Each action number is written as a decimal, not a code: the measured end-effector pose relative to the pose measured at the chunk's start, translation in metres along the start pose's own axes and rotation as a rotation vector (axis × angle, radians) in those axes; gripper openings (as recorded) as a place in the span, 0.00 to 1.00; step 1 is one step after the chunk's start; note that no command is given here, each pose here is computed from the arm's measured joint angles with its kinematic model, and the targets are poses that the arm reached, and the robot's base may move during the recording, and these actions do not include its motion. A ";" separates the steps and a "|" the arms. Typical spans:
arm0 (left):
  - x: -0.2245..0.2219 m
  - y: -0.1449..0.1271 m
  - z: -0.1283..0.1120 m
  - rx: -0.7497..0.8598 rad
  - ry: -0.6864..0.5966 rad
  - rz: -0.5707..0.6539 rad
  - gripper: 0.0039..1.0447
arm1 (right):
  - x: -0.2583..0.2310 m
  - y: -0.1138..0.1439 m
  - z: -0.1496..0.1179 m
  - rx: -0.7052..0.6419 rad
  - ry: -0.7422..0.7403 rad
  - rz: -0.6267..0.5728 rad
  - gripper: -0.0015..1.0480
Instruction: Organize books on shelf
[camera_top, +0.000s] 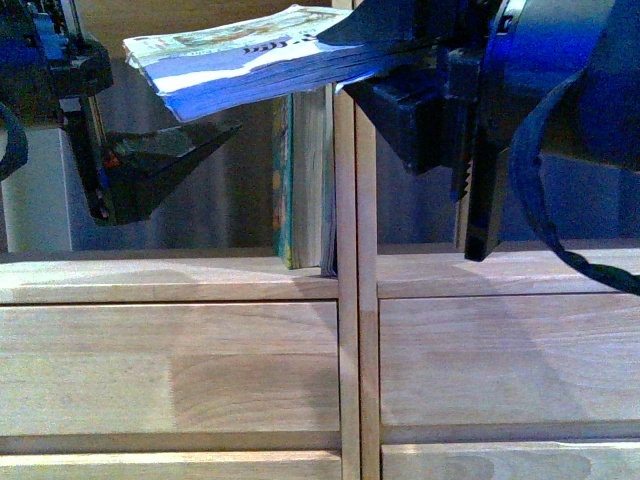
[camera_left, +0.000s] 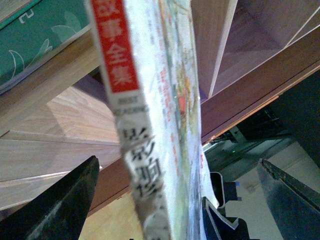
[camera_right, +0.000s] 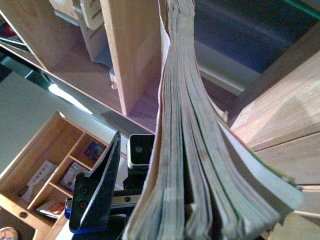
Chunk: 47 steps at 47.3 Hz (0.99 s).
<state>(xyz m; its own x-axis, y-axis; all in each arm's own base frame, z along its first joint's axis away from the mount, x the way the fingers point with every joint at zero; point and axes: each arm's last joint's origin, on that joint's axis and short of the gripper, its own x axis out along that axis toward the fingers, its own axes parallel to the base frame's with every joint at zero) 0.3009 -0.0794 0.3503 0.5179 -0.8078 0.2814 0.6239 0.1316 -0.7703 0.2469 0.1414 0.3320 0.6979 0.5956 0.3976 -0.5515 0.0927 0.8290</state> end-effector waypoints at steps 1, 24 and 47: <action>0.000 -0.001 0.000 0.004 0.000 -0.004 0.93 | 0.000 0.000 -0.001 0.006 0.003 0.001 0.07; -0.005 -0.010 -0.004 0.042 -0.003 -0.040 0.17 | 0.004 0.003 -0.013 0.076 0.055 0.046 0.14; -0.027 -0.011 0.028 0.311 -0.257 0.261 0.06 | -0.051 0.001 -0.003 -0.027 0.101 -0.022 0.93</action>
<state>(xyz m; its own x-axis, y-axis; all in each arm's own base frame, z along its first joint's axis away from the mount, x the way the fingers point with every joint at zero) 0.2966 -0.0427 0.3675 0.7844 -0.5614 0.2638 0.5786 0.5087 -0.6376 0.2098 0.1137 0.3114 0.6613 0.6704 0.3365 -0.5493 0.1273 0.8259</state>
